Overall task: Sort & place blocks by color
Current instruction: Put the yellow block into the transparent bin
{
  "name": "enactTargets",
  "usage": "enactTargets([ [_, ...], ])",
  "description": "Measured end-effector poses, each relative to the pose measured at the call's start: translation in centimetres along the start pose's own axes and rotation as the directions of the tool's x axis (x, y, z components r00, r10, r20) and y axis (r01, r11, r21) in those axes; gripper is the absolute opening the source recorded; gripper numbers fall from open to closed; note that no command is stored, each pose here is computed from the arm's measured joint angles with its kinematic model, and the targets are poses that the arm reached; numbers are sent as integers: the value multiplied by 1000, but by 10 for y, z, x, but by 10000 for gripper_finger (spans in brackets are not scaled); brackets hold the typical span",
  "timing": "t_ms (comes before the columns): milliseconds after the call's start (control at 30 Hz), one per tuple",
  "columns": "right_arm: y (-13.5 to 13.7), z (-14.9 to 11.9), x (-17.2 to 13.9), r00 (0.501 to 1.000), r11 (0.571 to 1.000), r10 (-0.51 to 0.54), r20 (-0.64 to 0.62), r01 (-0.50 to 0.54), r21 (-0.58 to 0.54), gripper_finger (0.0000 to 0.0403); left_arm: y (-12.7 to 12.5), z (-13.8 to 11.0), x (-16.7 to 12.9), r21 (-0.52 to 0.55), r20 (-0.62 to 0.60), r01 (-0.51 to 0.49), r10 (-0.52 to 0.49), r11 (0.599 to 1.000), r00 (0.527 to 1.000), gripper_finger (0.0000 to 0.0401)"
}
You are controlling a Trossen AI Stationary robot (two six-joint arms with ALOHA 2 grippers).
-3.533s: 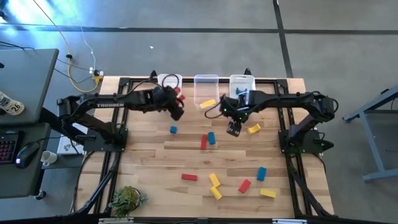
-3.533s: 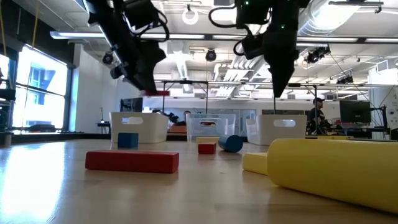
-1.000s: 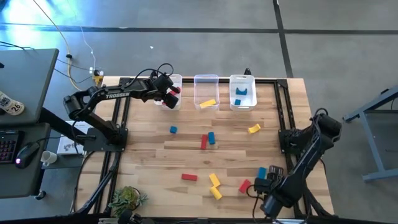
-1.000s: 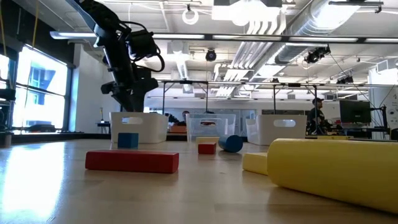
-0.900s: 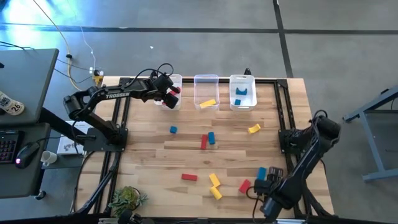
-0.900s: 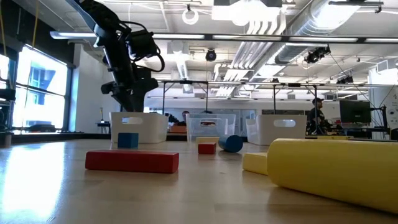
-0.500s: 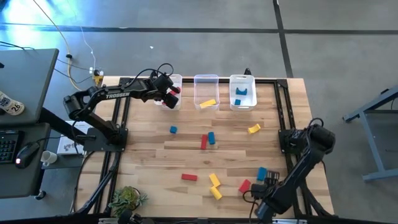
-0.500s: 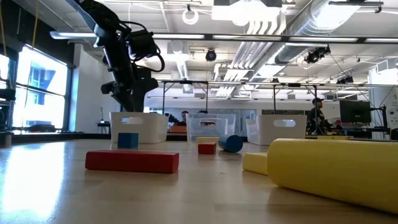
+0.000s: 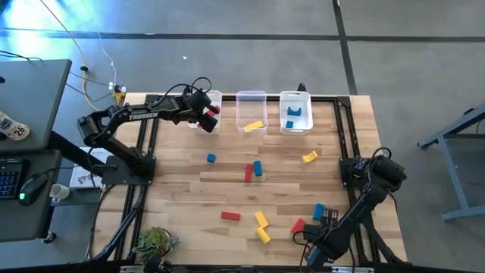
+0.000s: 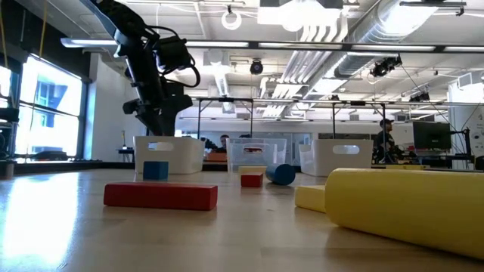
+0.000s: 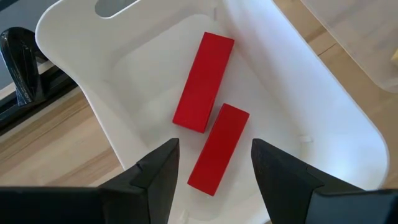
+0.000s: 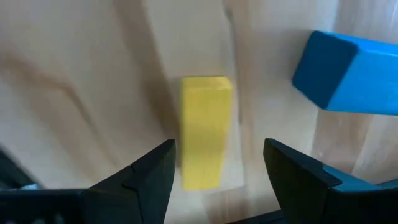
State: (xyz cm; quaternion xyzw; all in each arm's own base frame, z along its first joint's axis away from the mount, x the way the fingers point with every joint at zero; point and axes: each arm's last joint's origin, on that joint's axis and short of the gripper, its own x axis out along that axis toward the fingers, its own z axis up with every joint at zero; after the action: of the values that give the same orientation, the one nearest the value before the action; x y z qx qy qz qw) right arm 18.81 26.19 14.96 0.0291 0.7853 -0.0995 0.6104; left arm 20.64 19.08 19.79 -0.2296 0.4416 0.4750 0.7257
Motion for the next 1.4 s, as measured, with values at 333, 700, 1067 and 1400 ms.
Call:
enactTargets([
  [333,-13,8,24,996,998,59,-71,-61,-29,232,0,0,0,44,0,0,0,999,1000,187],
  [700,-15,15,23,990,992,94,-110,-102,-72,70,-1,0,0,44,-9,31,-30,999,1000,187],
  [1067,-30,8,-2,996,996,83,17,-82,-24,65,-2,-1,0,46,-16,55,-54,997,998,187],
  [1400,-73,4,-62,922,992,42,385,-83,92,65,-3,-1,-1,50,-15,57,-56,997,998,187],
])
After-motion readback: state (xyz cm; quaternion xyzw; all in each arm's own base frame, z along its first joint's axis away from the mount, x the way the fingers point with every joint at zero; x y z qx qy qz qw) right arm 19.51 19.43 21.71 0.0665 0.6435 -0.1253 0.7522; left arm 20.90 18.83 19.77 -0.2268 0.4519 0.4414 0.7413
